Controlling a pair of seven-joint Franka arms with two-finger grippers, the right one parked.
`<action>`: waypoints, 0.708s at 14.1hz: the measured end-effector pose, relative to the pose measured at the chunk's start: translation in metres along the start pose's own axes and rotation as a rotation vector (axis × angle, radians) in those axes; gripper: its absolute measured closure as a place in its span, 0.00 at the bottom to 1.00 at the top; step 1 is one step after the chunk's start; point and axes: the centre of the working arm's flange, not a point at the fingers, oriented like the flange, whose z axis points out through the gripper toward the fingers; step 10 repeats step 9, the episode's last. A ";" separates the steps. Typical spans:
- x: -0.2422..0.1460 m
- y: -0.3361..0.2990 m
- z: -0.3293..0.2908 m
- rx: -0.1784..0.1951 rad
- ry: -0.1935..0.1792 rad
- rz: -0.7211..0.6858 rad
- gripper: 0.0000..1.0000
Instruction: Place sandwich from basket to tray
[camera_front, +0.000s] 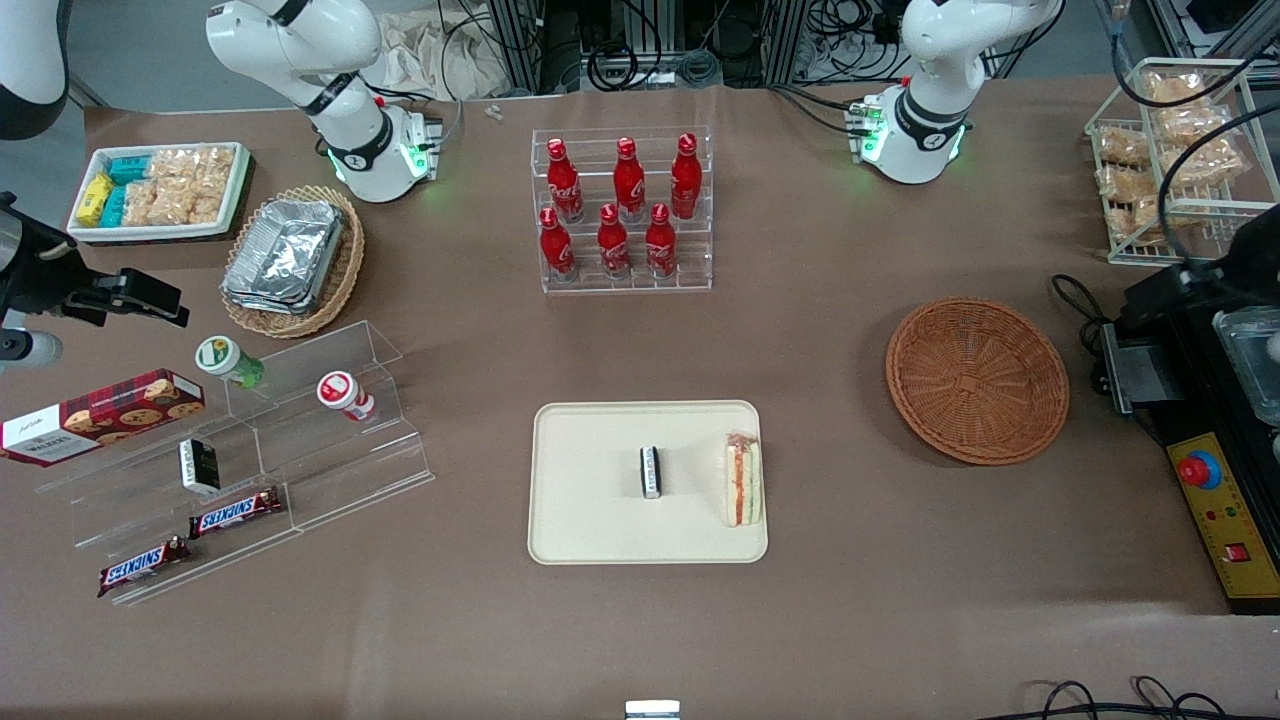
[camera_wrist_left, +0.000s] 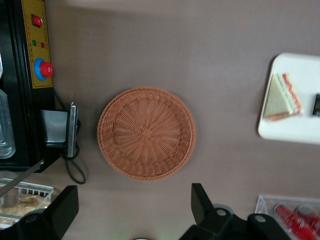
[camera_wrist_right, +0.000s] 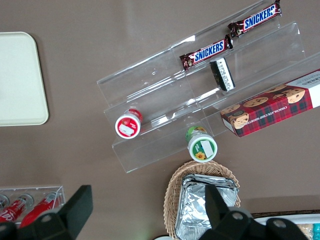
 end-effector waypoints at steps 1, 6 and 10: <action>-0.009 -0.011 0.003 0.004 -0.002 0.020 0.00; -0.063 0.009 0.037 0.042 0.055 0.108 0.00; -0.064 0.033 0.022 0.099 0.030 0.161 0.00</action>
